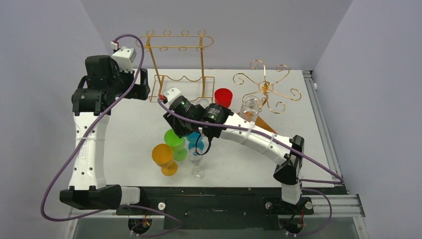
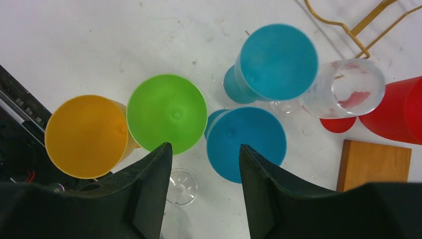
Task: Place the wine glass upside down on the wine glass rack
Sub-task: Pick up the wine glass at the center of the board.
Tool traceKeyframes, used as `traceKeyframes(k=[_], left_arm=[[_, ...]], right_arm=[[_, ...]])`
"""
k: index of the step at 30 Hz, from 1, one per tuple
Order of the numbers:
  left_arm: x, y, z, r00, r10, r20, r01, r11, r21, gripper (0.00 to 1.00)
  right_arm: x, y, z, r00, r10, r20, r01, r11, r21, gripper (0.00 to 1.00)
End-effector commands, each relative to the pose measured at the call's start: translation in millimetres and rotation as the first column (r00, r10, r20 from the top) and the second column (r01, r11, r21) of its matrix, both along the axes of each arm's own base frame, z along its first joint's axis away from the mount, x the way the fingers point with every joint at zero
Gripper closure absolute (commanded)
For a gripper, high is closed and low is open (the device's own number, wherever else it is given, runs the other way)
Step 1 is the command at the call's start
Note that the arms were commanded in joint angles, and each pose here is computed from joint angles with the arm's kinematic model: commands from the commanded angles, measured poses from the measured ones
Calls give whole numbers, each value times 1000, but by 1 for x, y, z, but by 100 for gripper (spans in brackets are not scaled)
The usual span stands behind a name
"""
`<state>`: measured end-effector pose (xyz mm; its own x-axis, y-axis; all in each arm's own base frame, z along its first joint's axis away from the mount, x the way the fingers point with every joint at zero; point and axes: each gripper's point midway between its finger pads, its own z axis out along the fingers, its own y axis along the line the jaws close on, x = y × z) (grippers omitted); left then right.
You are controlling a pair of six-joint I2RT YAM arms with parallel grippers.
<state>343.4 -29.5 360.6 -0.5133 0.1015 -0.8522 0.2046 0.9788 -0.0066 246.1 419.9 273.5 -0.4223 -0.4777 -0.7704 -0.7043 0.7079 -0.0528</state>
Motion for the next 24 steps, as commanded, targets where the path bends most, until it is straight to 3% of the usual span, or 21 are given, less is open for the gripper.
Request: traceKeyframes(k=[1, 12, 24], left_arm=[[3, 3, 24, 994, 18, 110, -18, 1000, 2, 4], [-3, 3, 17, 996, -10, 87, 8, 1000, 26, 4], [-7, -1, 20, 996, -32, 86, 30, 999, 22, 4]], right_arm=[[-4, 3, 7, 1000, -5, -7, 5, 998, 65, 53], [12, -1, -45, 994, -73, -86, 75, 997, 31, 70], [1, -20, -75, 990, -16, -143, 7, 998, -60, 70]])
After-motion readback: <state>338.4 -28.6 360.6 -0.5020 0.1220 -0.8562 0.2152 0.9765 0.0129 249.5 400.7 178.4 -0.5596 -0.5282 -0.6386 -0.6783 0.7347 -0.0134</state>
